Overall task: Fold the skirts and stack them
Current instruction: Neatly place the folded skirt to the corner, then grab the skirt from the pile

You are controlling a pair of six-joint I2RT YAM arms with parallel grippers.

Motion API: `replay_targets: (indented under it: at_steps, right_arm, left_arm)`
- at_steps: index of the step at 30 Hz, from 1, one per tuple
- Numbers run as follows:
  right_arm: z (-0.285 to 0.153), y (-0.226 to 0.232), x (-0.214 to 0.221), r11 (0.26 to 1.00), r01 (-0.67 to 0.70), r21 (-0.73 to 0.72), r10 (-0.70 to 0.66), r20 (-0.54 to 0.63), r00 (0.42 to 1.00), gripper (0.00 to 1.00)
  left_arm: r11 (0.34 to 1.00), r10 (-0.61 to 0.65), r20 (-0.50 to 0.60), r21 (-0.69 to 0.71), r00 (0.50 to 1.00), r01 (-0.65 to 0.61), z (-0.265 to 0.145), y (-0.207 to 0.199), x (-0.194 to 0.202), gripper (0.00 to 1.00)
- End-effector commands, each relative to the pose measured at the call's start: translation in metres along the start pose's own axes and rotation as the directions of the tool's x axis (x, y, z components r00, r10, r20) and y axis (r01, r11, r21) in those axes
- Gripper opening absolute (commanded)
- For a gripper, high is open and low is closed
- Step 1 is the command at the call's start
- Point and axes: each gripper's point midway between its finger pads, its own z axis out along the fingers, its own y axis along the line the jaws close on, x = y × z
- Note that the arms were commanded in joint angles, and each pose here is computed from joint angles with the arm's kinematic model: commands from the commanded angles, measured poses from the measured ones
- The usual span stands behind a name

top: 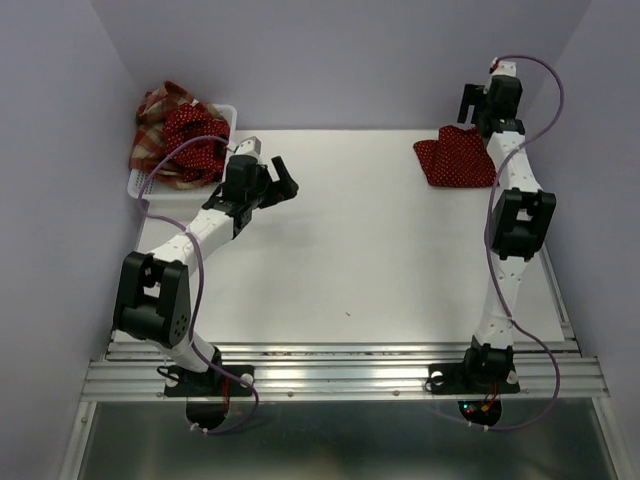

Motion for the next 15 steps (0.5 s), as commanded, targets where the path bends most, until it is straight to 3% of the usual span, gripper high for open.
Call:
replay_targets:
  at_steps: [1,9,15]
  right_arm:
    - [0.004,0.043,0.031,0.997,0.035,-0.062,-0.039,-0.067,0.997,1.0]
    - [0.007,0.088,0.071,0.988,0.069,-0.14,-0.088,-0.133,0.987,1.0]
    - [0.006,0.121,0.104,0.96,-0.075,-0.269,0.014,-0.221,0.975,1.0]
  left_arm:
    - [1.0,0.027,0.054,0.007,0.998,-0.027,-0.012,-0.003,-0.016,0.99]
    - [1.0,0.027,0.038,0.002,0.999,-0.027,-0.009,0.0,-0.012,0.99]
    - [1.0,0.023,0.018,0.008,1.0,-0.023,-0.004,0.0,-0.007,0.99]
